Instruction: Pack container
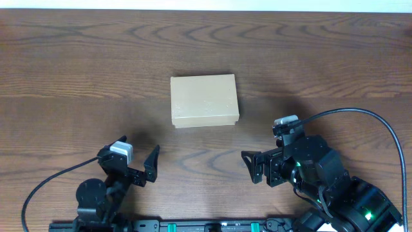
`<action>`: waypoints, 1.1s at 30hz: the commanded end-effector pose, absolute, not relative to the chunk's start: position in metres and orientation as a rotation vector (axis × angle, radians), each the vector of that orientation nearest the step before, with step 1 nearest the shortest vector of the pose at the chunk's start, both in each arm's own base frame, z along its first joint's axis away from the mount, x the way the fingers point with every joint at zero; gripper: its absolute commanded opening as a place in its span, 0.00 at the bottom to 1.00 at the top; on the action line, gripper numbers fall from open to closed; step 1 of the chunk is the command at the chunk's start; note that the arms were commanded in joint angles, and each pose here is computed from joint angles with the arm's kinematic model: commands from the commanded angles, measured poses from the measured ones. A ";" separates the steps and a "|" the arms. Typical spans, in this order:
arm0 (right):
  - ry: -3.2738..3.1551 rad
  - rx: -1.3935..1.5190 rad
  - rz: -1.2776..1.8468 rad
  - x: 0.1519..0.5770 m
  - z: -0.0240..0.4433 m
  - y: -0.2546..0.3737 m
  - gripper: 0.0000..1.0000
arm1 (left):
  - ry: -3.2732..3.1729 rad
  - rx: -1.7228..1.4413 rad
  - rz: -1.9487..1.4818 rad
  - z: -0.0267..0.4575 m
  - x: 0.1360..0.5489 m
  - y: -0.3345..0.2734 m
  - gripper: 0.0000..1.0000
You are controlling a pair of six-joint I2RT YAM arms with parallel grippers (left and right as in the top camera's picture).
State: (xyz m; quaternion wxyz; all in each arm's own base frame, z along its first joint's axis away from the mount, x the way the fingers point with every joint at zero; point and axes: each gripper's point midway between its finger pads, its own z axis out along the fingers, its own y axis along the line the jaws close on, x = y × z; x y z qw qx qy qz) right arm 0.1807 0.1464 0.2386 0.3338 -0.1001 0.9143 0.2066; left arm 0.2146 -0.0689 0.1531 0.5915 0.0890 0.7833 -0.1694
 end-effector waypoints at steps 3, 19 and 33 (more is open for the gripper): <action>2.392 -0.252 0.533 0.180 0.237 0.147 0.99 | 1.833 0.211 -0.390 0.138 0.218 -0.069 0.96; 2.392 -0.252 0.533 0.180 0.237 0.147 0.99 | 1.820 0.218 -0.382 0.132 0.221 -0.069 0.95; 2.405 -0.369 0.356 0.180 0.222 0.130 0.99 | 1.820 0.218 -0.382 0.132 0.221 -0.069 0.95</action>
